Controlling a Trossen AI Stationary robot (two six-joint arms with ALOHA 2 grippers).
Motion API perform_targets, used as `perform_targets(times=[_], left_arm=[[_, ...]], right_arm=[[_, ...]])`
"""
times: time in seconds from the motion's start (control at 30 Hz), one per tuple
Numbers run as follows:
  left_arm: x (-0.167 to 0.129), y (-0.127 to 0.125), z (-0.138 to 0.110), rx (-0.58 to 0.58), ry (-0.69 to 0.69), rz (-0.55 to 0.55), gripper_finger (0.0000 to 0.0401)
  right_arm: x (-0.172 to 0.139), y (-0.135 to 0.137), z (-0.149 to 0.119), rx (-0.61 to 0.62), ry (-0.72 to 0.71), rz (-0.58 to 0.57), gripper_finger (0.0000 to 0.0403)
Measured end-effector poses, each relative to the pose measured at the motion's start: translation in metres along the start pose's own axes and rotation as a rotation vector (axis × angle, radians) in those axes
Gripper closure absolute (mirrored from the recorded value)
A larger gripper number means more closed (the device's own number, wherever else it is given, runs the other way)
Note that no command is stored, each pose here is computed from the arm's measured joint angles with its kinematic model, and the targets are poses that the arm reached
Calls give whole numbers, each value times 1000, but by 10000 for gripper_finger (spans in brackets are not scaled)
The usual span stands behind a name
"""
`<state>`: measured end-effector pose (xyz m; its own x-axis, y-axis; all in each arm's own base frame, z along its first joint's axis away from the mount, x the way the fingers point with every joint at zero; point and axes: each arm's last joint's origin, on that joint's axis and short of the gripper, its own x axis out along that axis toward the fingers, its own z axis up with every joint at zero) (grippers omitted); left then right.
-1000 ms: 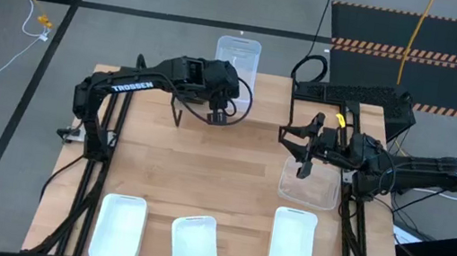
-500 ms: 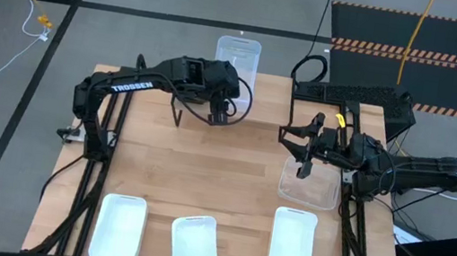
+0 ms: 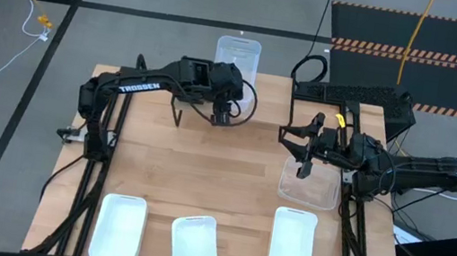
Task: Stack baskets on shelf by color
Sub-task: Stack the left transparent bin on top of the other transparent bin on the shelf
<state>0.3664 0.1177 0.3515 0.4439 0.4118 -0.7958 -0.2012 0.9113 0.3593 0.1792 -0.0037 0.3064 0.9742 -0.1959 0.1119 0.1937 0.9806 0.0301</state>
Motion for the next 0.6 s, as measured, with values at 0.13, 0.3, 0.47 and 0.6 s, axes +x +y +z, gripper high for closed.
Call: perform_targets(times=[0.13, 0.3, 0.47, 0.6], left_arm=[[-1, 2, 4, 5, -46, 14, 224], [0, 6, 6, 5, -77, 14, 279], [6, 8, 5, 8, -74, -47, 339], [6, 6, 5, 26, -78, -54, 357]], right_arm=[[0, 0, 0, -4, 0, 1, 248], [0, 0, 0, -18, 0, 1, 248], [0, 0, 0, -19, 1, 1, 248], [0, 0, 0, -18, 1, 1, 248]])
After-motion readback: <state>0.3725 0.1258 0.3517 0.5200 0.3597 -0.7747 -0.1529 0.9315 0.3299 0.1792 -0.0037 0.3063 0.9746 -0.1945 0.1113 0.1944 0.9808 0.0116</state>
